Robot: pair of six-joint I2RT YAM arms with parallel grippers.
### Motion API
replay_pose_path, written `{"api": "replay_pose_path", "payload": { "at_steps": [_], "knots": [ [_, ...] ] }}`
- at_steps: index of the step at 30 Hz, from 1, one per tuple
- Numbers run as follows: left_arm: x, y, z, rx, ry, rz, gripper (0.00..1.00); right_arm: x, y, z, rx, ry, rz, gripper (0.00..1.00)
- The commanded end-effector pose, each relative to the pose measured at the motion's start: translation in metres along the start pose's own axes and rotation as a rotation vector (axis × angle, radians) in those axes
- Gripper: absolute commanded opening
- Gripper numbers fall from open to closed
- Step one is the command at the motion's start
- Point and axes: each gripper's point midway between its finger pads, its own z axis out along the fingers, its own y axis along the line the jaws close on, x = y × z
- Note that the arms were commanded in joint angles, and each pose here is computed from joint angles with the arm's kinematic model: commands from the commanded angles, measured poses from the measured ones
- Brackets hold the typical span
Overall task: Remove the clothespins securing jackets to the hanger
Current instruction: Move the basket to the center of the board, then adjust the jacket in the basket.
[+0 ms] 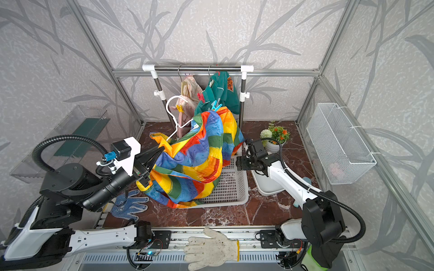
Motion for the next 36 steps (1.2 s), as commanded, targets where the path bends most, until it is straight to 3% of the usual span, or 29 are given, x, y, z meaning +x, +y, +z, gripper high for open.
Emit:
{"api": "replay_pose_path", "payload": {
  "at_steps": [1, 13, 21, 25, 32, 36],
  "knots": [
    [-0.032, 0.01, -0.009, -0.014, -0.119, -0.072, 0.0, -0.019, 0.01, -0.019, -0.036, -0.119, -0.098, 0.89],
    [-0.046, 0.002, -0.01, 0.046, -0.157, -0.112, 0.0, -0.06, 0.031, 0.003, -0.157, -0.309, -0.293, 0.94],
    [-0.047, 0.002, -0.014, 0.059, -0.17, -0.128, 0.0, -0.078, 0.032, 0.03, -0.18, -0.346, -0.344, 0.91],
    [-0.049, 0.006, -0.016, 0.043, -0.18, -0.137, 0.0, -0.087, 0.047, 0.028, -0.273, -0.396, -0.376, 0.8],
    [-0.048, 0.015, -0.021, 0.007, -0.192, -0.156, 0.0, -0.086, 0.076, 0.011, -0.426, -0.389, -0.438, 0.22],
    [-0.047, 0.023, -0.023, -0.034, -0.19, -0.163, 0.0, -0.083, 0.08, -0.012, -0.441, -0.405, -0.445, 0.04]
  ]
}}
